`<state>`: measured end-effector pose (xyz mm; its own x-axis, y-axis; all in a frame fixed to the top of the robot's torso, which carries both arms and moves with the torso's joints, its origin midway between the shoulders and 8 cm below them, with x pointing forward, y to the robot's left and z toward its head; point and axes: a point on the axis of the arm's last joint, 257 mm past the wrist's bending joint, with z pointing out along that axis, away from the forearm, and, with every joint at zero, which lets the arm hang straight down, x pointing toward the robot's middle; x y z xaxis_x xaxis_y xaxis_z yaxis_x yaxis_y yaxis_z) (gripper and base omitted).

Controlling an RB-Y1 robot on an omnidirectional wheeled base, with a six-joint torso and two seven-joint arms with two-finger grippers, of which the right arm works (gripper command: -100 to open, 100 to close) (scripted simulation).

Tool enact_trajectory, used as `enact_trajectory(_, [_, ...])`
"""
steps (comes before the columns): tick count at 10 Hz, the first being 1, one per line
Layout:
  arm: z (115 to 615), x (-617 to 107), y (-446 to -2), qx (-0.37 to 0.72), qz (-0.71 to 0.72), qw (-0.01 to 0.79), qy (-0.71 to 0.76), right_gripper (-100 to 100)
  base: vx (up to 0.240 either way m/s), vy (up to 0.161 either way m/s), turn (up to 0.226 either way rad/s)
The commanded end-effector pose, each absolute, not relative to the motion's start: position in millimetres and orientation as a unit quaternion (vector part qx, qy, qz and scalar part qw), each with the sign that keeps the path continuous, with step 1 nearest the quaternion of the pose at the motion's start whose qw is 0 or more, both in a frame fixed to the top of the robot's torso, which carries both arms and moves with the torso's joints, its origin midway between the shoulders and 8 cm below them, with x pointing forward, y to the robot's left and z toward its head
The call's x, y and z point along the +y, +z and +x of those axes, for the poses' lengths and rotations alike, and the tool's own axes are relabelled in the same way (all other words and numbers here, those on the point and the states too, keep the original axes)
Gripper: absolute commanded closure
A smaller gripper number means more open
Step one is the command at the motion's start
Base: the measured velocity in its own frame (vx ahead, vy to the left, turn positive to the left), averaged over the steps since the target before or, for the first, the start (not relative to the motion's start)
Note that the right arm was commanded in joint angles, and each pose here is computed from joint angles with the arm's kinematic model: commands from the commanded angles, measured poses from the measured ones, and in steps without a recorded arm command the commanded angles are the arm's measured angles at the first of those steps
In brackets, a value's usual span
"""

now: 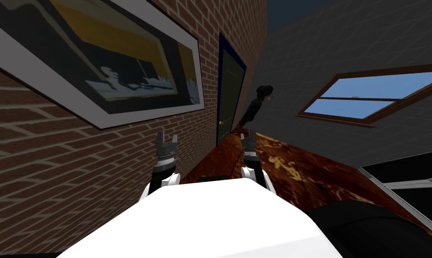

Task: Pull the door open

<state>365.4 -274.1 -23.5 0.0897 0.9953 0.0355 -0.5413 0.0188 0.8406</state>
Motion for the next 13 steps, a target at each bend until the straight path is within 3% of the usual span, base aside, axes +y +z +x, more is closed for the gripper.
enact_trajectory(1, [370.6,-271.4,-32.8,0.327,0.357,0.648,0.588,-100,0.037,-0.009,0.085])
enact_trajectory(13, [405.4,-255.2,-103.5,0.432,0.3,0.688,0.501,-100,0.065,-0.087,0.063])
